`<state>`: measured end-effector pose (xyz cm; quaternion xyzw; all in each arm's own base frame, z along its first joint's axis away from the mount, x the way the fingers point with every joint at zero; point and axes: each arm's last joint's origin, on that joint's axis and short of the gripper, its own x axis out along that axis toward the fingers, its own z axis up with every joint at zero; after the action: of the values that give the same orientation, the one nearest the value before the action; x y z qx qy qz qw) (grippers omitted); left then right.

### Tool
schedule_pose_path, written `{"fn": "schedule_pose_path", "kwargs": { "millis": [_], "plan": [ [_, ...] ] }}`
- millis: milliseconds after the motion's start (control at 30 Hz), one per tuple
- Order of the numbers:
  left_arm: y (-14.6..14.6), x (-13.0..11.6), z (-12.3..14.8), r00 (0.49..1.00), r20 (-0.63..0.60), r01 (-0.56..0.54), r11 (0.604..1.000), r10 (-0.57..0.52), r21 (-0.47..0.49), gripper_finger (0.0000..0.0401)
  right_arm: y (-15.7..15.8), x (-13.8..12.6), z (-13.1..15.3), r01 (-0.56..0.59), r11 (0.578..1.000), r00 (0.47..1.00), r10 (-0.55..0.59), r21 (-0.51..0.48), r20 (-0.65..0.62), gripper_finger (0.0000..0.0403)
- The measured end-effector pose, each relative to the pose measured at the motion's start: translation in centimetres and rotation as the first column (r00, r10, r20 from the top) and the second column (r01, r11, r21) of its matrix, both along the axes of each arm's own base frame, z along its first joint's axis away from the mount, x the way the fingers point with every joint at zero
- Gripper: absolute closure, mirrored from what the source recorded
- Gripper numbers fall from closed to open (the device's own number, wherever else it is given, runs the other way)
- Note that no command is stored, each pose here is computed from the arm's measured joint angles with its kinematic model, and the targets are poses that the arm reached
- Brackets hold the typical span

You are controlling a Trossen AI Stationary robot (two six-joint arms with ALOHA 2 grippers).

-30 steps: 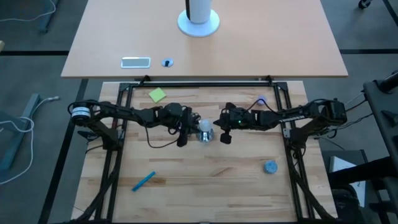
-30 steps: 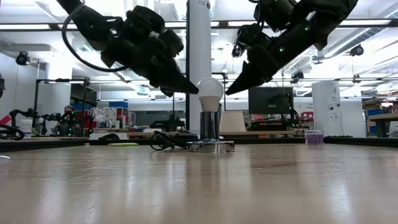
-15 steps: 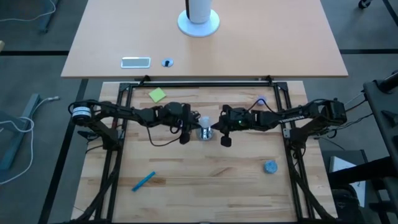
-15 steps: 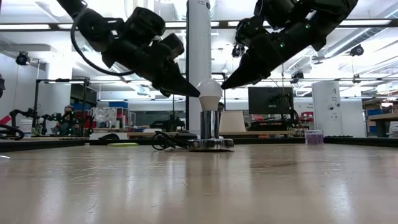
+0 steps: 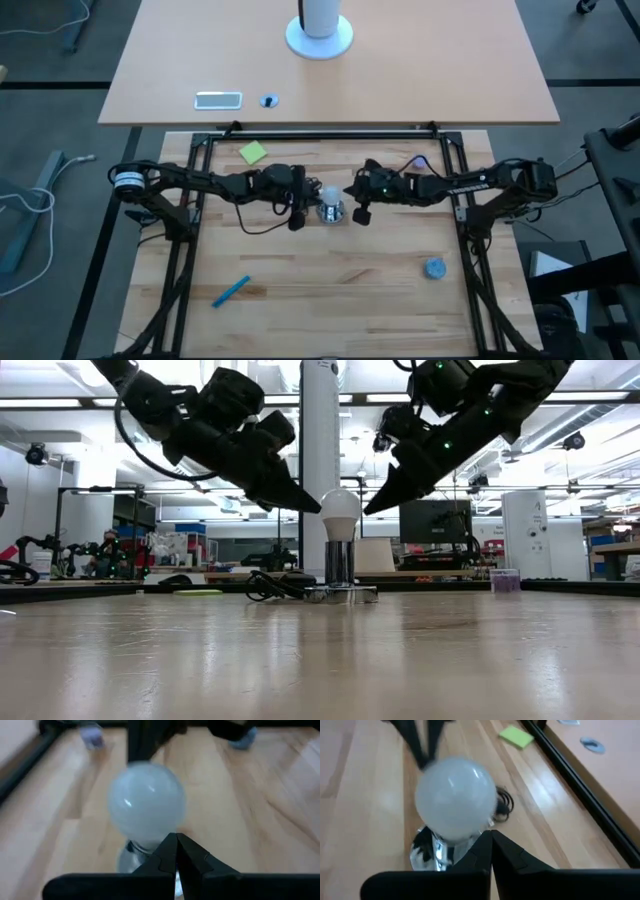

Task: Screw lightbulb
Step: Insert the lightbulb into the lamp

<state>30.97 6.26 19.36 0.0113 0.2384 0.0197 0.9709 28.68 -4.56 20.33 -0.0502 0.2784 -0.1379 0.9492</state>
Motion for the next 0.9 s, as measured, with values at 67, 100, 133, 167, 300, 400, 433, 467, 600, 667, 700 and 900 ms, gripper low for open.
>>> {"fn": "schedule_pose_path", "kwargs": {
  "millis": [67,100,133,167,300,400,433,467,600,667,700,900],
  "plan": [
    [0.13,0.03,0.08,1.000,0.005,-0.031,0.999,0.031,0.018,0.0401,-0.09,0.14,0.13,-0.026,1.000,0.999,0.026,0.002,0.021,0.0403],
    [0.15,0.02,0.06,0.999,0.003,-0.038,0.999,0.038,0.023,0.0401,-0.07,0.19,0.13,-0.034,0.999,0.999,0.034,0.004,0.024,0.0403],
    [0.15,0.02,0.06,0.999,0.002,-0.041,0.999,0.041,0.025,0.0401,-0.07,0.21,0.15,-0.035,0.999,0.999,0.035,0.003,0.028,0.0403],
    [0.15,0.01,0.05,0.999,0.001,-0.041,0.999,0.041,0.025,0.0401,-0.07,0.23,0.19,-0.037,0.999,0.999,0.036,0.003,0.032,0.0403],
    [0.15,-0.01,0.01,0.999,-0.003,-0.041,0.999,0.041,0.024,0.0401,0.08,0.26,0.18,-0.070,0.997,0.997,0.069,0.026,0.037,0.0403],
    [0.15,-0.01,0.00,0.999,-0.003,-0.043,0.999,0.043,0.025,0.0401,0.11,0.27,0.17,-0.073,0.997,0.997,0.071,0.040,0.040,0.0403],
    [0.16,-0.01,0.01,0.999,-0.003,-0.043,0.999,0.043,0.025,0.0401,0.11,0.25,0.15,-0.070,0.997,0.997,0.068,0.044,0.038,0.0403],
    [0.16,-0.01,0.01,0.999,-0.002,-0.045,0.999,0.045,0.023,0.0401,0.11,0.23,0.11,-0.068,0.997,0.997,0.066,0.045,0.034,0.0403],
    [0.15,-0.10,-0.09,0.998,-0.017,-0.053,0.999,0.053,0.010,0.0401,0.08,0.12,-0.05,-0.036,0.998,0.999,0.036,0.042,0.014,0.0403],
    [0.11,-0.37,-0.18,0.997,-0.050,-0.058,0.998,0.058,0.002,0.0401,0.04,-0.02,-0.29,-0.020,0.999,1.000,0.021,0.049,-0.011,0.0403],
    [0.09,-0.42,-0.20,0.997,-0.057,-0.058,0.998,0.058,0.001,0.0401,-0.03,-0.04,-0.34,-0.012,0.999,1.000,0.013,0.051,-0.014,0.0403],
    [0.15,-0.26,0.06,0.998,-0.024,-0.051,0.999,0.052,0.018,0.0401,-0.13,0.07,-0.13,-0.020,0.999,1.000,0.019,0.037,0.007,0.0403]
  ]
}}
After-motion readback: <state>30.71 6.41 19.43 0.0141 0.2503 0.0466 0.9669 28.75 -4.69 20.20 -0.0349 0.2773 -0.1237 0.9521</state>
